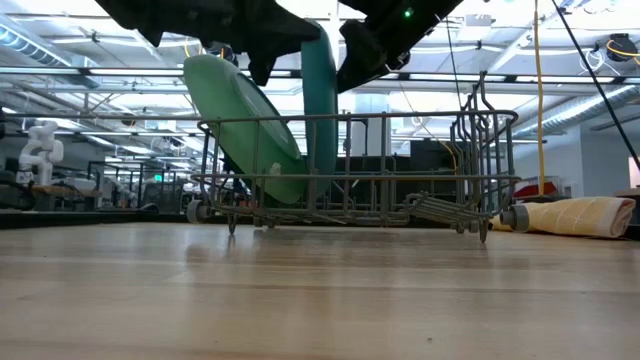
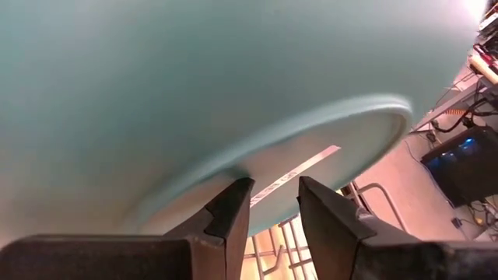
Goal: Sort dishes
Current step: Put the blue plate into the dish rack, then put the black plate into the dish rack
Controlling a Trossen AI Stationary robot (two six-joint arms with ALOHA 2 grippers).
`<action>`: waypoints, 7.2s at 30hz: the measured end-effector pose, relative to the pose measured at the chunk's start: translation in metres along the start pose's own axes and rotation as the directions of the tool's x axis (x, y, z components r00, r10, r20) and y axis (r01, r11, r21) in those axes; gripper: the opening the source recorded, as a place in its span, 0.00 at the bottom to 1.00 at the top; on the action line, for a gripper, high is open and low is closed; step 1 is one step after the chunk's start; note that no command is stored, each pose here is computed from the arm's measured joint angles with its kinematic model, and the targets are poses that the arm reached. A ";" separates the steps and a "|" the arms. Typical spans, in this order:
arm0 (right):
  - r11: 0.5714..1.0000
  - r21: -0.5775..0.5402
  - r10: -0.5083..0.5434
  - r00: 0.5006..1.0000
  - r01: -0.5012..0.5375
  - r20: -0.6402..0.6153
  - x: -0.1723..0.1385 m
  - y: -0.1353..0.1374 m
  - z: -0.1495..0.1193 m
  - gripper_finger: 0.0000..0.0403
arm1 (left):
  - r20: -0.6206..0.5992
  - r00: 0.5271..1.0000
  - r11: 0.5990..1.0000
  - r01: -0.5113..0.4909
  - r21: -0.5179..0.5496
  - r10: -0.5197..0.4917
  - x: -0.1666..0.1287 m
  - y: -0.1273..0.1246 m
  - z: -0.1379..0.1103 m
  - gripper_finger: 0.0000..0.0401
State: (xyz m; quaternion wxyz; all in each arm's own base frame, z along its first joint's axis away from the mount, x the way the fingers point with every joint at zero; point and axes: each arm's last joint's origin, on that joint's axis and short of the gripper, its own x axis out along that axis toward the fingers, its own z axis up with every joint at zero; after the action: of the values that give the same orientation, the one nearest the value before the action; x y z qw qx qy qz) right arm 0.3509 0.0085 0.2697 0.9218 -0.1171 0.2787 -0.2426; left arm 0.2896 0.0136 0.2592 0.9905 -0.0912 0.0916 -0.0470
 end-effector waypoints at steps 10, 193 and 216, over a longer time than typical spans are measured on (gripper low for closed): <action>1.000 -0.018 -0.010 1.000 0.010 -0.029 -0.002 -0.001 -0.003 0.27 | -0.013 1.000 1.000 0.014 0.012 -0.014 0.000 0.000 -0.001 0.01; 0.999 -0.005 -0.051 0.994 0.051 -0.092 -0.005 -0.005 -0.009 0.27 | 0.213 0.666 0.548 -0.723 0.421 0.715 0.000 -0.050 0.042 0.83; 0.976 -0.005 0.217 0.975 -0.218 -0.045 -0.026 0.012 0.015 0.27 | -0.090 0.853 0.827 -0.464 0.319 0.513 -0.025 -0.133 -0.015 0.18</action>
State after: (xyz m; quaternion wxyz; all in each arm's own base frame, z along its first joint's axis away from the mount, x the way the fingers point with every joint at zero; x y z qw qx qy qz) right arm 0.3455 0.0336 0.2898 0.9358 -0.0849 0.3114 -0.1414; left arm 0.2521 -0.1160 0.2746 0.9601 0.0836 0.1891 0.1885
